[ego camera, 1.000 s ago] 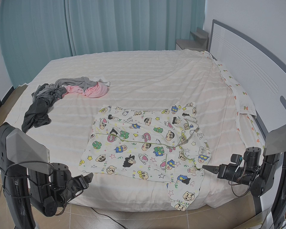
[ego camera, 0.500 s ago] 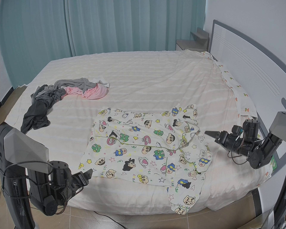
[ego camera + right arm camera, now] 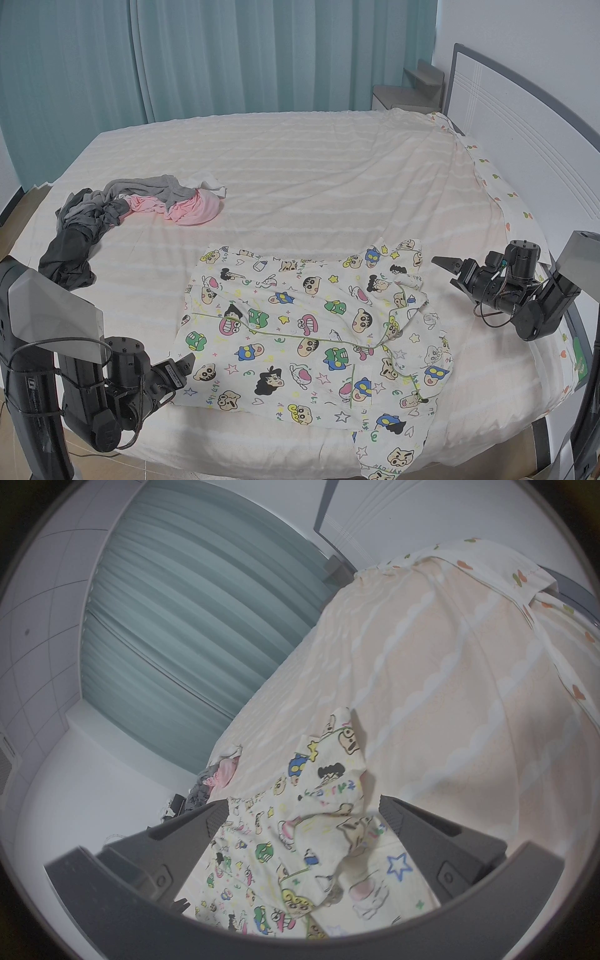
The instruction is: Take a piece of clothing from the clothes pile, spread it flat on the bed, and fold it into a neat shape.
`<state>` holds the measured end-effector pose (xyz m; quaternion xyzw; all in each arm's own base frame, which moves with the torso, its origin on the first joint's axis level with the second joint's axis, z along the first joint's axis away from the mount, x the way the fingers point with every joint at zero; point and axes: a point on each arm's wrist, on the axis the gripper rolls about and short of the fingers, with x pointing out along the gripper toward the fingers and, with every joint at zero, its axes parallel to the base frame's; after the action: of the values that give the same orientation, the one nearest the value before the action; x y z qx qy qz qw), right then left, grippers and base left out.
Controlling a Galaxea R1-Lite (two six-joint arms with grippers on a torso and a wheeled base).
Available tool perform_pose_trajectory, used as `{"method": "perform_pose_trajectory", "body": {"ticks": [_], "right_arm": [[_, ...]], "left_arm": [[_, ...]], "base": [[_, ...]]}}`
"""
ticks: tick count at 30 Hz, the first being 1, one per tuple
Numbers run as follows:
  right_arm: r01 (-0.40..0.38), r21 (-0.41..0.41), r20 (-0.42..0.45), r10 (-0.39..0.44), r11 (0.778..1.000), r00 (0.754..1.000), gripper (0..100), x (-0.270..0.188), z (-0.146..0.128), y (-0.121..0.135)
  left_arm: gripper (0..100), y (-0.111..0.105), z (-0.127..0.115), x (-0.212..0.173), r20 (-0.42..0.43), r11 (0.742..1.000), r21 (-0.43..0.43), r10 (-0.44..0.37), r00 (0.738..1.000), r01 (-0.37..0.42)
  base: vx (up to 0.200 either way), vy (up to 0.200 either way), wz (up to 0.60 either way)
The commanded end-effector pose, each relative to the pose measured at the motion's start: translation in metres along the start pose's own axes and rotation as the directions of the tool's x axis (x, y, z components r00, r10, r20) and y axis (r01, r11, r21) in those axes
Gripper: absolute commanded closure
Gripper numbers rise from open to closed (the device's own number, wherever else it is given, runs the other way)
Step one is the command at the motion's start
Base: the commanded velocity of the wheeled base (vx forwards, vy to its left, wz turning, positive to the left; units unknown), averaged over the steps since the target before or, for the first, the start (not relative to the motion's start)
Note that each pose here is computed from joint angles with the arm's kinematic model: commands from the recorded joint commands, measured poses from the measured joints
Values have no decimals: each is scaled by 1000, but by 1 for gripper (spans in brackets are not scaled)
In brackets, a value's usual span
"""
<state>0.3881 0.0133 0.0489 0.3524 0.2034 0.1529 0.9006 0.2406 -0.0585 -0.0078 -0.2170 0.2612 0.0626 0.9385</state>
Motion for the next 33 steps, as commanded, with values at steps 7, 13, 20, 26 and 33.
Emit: {"method": "perform_pose_trajectory", "body": {"ticks": [7,13,20,26,33], "right_arm": [[79,19,-140,-76,997,987,0,6,-32,-43],[112,-2,-195,-110,994,975,0,9,-51,-59],[126,-9,-222,-125,992,967,0,8,-61,-67],[97,-23,-217,-100,995,971,0,3,-65,-59],[48,-29,-224,-53,998,973,0,-11,-72,-51]], "left_arm": [[0,-1,-1,1,6,1000,0,-7,1000,7],[0,0,-2,2,1,1000,1,-4,1000,4],[0,0,-2,2,1,1000,1,-4,1000,4],[0,0,-2,2,1,1000,1,-4,1000,4],[0,0,-2,2,1,1000,1,-4,1000,4]], "base": [[0,0,0],[0,0,0],[0,0,0],[0,0,0],[0,0,0]]}}
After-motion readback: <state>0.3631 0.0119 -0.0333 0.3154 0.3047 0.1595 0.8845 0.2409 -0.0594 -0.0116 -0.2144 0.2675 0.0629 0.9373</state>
